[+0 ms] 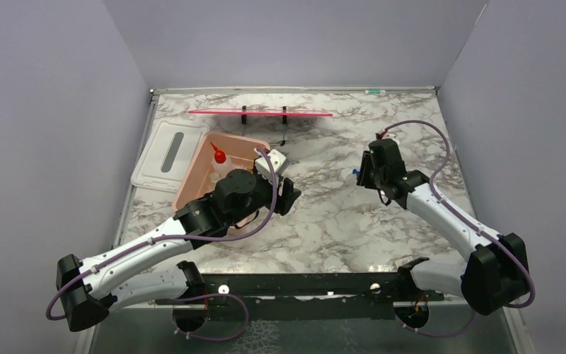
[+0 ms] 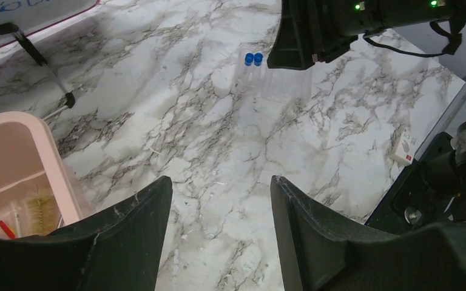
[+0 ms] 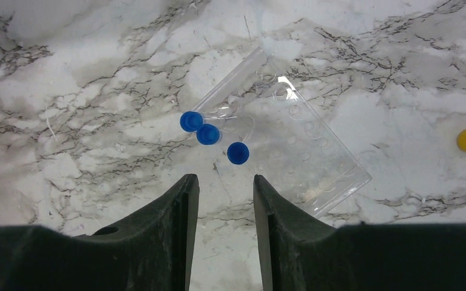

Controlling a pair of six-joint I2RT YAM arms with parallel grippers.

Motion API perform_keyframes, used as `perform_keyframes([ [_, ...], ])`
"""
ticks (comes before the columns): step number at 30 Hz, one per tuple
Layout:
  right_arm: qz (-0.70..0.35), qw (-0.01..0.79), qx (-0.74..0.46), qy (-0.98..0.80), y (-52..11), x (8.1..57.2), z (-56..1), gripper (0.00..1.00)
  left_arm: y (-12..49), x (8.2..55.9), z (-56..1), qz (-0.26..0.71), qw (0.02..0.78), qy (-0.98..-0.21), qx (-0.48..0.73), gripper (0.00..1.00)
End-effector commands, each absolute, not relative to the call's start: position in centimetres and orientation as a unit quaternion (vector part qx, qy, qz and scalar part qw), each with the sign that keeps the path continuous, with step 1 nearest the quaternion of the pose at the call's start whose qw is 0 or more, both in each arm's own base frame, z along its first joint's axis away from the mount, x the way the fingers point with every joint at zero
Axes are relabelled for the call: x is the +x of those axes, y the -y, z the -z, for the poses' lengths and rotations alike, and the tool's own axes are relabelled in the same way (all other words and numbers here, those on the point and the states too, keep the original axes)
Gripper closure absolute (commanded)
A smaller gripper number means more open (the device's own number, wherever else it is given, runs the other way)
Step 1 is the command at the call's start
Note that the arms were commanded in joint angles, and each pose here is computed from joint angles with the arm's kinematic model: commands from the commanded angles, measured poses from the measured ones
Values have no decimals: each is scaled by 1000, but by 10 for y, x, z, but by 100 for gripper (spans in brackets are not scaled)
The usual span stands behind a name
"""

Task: Organize the chemistry lab equipment

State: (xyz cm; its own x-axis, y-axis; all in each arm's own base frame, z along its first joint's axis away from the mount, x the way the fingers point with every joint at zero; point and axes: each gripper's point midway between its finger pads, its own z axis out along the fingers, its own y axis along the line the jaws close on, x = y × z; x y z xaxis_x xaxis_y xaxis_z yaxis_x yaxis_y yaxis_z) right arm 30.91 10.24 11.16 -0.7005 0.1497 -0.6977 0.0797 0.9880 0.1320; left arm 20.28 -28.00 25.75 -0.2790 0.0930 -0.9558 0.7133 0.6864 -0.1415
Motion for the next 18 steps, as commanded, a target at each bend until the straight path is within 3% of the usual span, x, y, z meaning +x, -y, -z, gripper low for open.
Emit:
perform_keyframes([
  [1,-38,425,92,-900,-93,316,-140,57,276,208,-270,286,554,-742,247,36],
  [9,17,428,137,-893,-76,330,-133,70,277,211,-271,283,554,-746,239,36],
  [18,10,407,125,-905,-88,341,-116,74,278,212,-267,278,550,-750,240,36],
])
